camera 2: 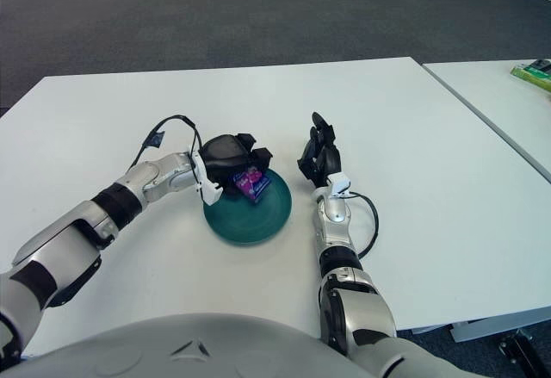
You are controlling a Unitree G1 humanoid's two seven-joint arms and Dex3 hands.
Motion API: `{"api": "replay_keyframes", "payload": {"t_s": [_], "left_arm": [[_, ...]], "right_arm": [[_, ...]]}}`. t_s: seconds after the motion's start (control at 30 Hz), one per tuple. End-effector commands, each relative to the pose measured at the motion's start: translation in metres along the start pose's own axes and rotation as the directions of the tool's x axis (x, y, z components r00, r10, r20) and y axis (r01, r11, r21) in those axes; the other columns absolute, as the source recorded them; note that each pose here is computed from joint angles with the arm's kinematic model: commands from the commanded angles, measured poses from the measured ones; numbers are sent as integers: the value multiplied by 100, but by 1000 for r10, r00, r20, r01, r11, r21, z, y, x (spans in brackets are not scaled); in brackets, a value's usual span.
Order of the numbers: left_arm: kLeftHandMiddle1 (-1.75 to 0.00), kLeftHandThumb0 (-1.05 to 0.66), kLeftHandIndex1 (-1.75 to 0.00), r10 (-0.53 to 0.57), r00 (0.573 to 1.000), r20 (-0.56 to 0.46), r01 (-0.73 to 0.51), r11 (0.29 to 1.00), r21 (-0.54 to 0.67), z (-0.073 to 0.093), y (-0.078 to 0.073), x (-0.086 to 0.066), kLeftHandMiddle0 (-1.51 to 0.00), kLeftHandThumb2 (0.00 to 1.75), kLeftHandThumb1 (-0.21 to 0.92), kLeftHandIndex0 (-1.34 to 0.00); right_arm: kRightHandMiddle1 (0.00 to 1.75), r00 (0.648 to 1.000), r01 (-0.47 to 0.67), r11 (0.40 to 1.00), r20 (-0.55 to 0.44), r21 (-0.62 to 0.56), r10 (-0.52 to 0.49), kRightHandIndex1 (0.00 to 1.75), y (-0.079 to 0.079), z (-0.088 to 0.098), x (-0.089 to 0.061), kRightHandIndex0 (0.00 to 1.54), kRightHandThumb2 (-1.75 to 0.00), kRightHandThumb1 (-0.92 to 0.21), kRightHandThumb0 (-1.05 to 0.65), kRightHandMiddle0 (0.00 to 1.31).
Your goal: Put the gum into the plate.
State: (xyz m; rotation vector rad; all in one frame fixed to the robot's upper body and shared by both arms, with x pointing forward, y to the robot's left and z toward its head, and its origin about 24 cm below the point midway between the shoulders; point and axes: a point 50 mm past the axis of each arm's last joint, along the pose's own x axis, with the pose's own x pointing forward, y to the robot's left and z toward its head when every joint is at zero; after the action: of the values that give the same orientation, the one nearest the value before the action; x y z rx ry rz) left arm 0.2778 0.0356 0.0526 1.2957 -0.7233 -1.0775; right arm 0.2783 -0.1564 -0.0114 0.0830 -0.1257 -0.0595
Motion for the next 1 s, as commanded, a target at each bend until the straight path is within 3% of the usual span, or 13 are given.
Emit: {"api": "replay_keyframes", "payload": {"t_s": [0.0,0.17,0.33,0.97], "left_arm": [[-175,-43,-171,-39,999,19,38,999,23,1,12,-11,-119,108,47,-51],[-175,-41,-164,-105,994,26,104,994,25,5,2,-12,-114,92,56,-50],[-175,-40,-158,-154,988,24,153,987,54,6,2,-12,-108,80,62,-50],[-175,-40,-165,-69,998,16,68,997,28,3,5,-12,-109,89,59,-47]], "right_arm": [[44,931,138,988,-349,67,-107,1,-4,-68,-86,20,-89,-92,-79,0],[42,928,143,988,-357,62,-111,0,-4,-68,-84,19,-89,-92,-81,0],[42,926,143,988,-360,62,-112,0,-2,-69,-84,19,-89,-92,-82,0],[42,922,146,987,-372,64,-112,0,-2,-69,-82,19,-90,-92,-83,0]]}}
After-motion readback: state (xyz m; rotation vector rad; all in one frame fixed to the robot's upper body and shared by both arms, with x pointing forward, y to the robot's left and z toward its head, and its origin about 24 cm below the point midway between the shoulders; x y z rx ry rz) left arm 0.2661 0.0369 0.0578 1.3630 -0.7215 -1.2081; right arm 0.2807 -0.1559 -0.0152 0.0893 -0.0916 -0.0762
